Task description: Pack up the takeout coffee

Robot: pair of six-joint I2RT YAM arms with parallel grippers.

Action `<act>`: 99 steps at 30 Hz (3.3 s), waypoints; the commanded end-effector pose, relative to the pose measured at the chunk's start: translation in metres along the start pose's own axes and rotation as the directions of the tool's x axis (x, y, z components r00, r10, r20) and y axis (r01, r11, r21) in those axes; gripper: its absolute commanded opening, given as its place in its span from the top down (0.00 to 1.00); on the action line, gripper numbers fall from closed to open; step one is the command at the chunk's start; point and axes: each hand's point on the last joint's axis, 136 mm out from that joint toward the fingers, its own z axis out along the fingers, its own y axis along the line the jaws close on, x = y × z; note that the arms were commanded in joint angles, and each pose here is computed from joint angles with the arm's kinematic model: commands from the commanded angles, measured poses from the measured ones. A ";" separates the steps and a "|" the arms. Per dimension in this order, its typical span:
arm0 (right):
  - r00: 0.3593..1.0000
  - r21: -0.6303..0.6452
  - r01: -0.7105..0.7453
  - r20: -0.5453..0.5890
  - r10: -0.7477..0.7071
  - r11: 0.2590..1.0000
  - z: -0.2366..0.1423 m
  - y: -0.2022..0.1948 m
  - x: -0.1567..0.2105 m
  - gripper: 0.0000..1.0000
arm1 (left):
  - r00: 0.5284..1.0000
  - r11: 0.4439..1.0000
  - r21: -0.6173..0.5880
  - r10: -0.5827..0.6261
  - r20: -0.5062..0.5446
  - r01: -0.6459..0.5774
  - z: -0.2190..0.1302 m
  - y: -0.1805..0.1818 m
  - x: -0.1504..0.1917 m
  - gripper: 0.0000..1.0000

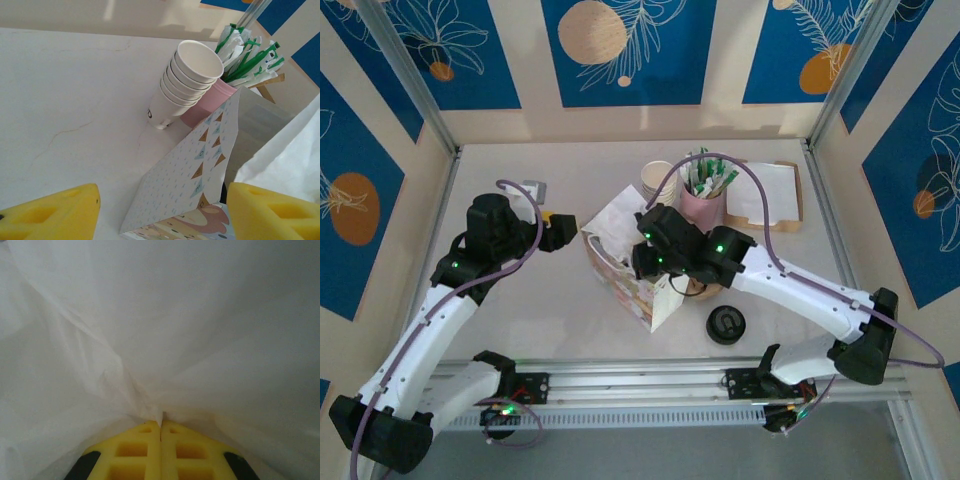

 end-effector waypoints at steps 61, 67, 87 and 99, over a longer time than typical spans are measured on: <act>0.905 0.008 0.234 0.364 -0.221 0.972 -0.088 0.007 -0.081 0.47 | 1.000 1.000 0.007 0.003 0.001 -0.003 -0.002 -0.001 0.000 0.32; 0.799 0.032 0.307 0.534 -0.276 0.951 -0.137 -0.002 -0.087 0.44 | 0.995 0.996 -0.080 0.038 0.091 -0.031 -0.019 0.010 -0.013 0.27; 0.662 0.368 -0.082 0.715 -0.225 0.926 -0.086 -0.234 -0.040 0.23 | 0.974 0.752 -0.658 0.120 0.194 0.039 -0.046 0.122 -0.011 0.00; 0.773 0.383 -0.246 0.631 -0.058 0.891 -0.008 -0.331 0.005 0.23 | 0.977 0.612 -0.790 0.143 0.156 0.036 -0.008 0.184 0.044 0.00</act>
